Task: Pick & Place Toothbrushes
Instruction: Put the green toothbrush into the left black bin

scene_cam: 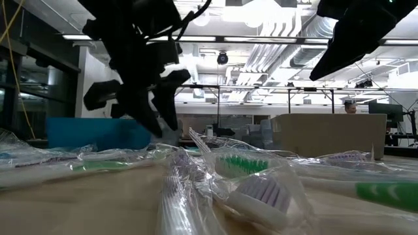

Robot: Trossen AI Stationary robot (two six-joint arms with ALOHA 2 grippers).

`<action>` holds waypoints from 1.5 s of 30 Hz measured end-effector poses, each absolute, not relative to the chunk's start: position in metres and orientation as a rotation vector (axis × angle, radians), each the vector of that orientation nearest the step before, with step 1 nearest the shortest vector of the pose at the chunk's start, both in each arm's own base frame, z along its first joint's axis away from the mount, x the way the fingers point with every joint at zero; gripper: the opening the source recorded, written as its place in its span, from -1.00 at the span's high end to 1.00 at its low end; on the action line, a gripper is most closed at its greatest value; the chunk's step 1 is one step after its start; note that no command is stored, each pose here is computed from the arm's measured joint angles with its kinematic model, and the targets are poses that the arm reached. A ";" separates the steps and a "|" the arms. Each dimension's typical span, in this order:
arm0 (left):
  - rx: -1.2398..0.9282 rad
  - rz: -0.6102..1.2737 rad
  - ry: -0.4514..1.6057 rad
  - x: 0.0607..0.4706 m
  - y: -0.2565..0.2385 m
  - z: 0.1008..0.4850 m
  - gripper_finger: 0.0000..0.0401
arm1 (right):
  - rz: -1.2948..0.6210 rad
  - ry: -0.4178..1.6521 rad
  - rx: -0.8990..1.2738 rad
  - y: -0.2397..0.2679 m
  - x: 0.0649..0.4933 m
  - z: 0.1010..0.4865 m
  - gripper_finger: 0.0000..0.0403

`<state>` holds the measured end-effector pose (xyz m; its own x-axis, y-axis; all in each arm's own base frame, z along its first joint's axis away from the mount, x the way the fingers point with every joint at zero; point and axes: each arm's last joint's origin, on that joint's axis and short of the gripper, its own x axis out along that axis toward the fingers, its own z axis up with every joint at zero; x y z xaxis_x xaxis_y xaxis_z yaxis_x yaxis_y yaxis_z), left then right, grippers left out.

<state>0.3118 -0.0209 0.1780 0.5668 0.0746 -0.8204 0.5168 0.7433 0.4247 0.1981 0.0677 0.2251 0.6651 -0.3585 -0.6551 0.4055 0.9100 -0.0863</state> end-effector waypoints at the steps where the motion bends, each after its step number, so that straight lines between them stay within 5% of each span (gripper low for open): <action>1: 0.720 -0.294 0.946 0.314 -0.021 0.175 0.18 | -0.424 0.729 0.074 0.068 0.198 0.225 -0.12; 19: 0.652 -0.318 0.888 0.340 0.001 0.153 0.09 | -0.399 0.726 0.121 0.070 0.199 0.226 -0.12; 33: 0.566 -0.427 0.892 0.344 0.005 0.135 0.50 | -0.386 0.732 0.125 0.070 0.199 0.225 -0.12; 40: 0.562 -0.435 0.899 0.344 0.005 0.134 0.94 | -0.388 0.730 0.132 0.070 0.200 0.225 -0.12; 45: 0.562 -0.439 0.887 0.344 0.005 0.137 0.98 | -0.387 0.727 0.135 0.070 0.200 0.226 -0.12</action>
<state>0.3439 0.0048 0.1369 0.5612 -0.1264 -0.8179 0.5735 0.7719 0.2743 0.1998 0.0701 0.2257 0.6803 -0.2973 -0.6699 0.3896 0.9209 -0.0132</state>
